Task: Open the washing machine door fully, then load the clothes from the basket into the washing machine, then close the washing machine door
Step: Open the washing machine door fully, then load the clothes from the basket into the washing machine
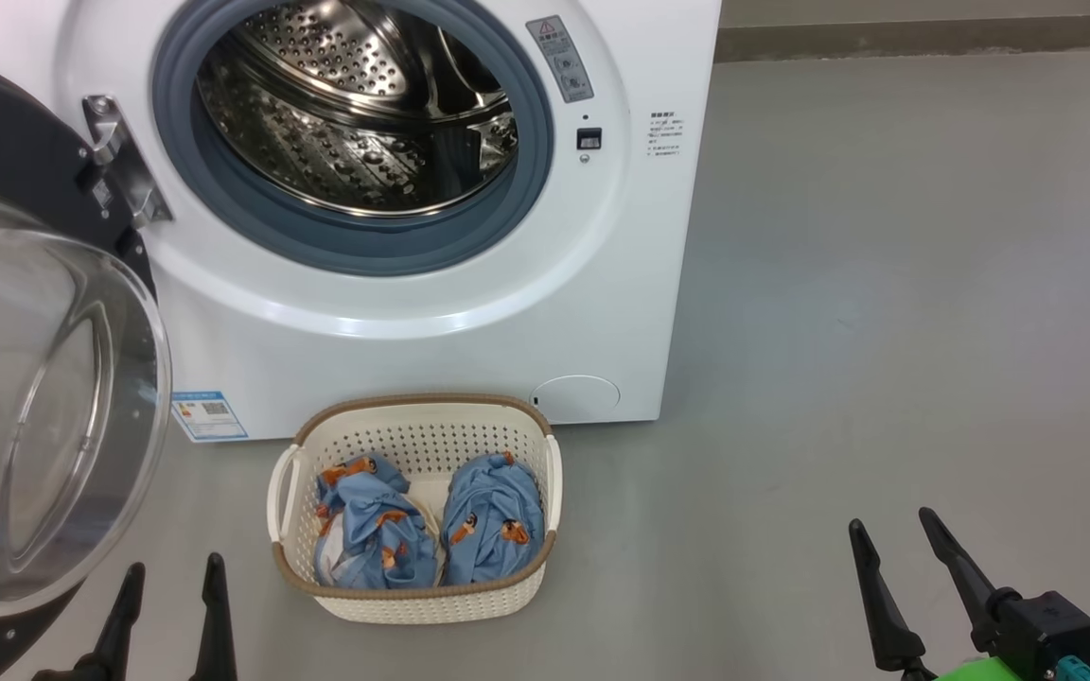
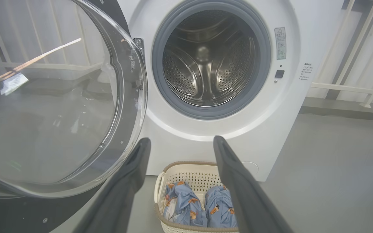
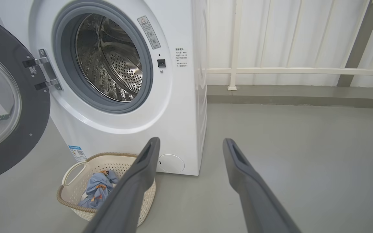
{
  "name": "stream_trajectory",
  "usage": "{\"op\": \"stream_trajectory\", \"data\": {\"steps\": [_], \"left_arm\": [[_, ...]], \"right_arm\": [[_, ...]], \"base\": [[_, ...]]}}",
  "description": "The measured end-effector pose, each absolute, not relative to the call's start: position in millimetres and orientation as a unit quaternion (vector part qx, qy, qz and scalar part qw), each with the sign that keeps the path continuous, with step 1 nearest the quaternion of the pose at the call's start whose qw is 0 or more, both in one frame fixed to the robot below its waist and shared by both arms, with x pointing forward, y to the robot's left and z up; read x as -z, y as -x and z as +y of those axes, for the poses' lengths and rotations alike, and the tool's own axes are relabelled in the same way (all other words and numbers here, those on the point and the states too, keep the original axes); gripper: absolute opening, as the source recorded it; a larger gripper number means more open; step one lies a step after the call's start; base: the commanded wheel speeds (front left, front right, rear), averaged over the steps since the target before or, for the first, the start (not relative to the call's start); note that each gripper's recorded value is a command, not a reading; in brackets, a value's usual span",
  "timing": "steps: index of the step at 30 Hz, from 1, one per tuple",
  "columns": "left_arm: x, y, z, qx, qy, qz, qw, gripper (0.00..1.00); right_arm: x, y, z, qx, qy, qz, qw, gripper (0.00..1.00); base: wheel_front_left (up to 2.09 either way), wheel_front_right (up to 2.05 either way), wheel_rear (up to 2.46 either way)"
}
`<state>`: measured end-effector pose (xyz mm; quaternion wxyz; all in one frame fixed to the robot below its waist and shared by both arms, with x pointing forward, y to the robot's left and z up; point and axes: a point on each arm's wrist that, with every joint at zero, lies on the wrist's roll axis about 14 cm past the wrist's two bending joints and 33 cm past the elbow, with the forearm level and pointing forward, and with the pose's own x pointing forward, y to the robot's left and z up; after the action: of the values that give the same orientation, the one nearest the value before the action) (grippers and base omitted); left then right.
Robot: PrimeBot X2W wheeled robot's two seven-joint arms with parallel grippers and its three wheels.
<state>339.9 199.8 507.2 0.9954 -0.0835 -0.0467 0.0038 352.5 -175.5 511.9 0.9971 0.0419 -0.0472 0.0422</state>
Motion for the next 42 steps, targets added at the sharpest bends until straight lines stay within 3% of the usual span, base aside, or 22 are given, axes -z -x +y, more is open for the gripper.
{"op": "stream_trajectory", "data": {"steps": [42], "left_arm": [[-497, -335, 217, -0.023, 0.070, -0.030, 0.997, 1.00]], "right_arm": [[-494, -360, -164, -0.057, -0.045, -0.019, 0.997, 1.00]], "base": [[0.13, -0.13, 0.00]]}}
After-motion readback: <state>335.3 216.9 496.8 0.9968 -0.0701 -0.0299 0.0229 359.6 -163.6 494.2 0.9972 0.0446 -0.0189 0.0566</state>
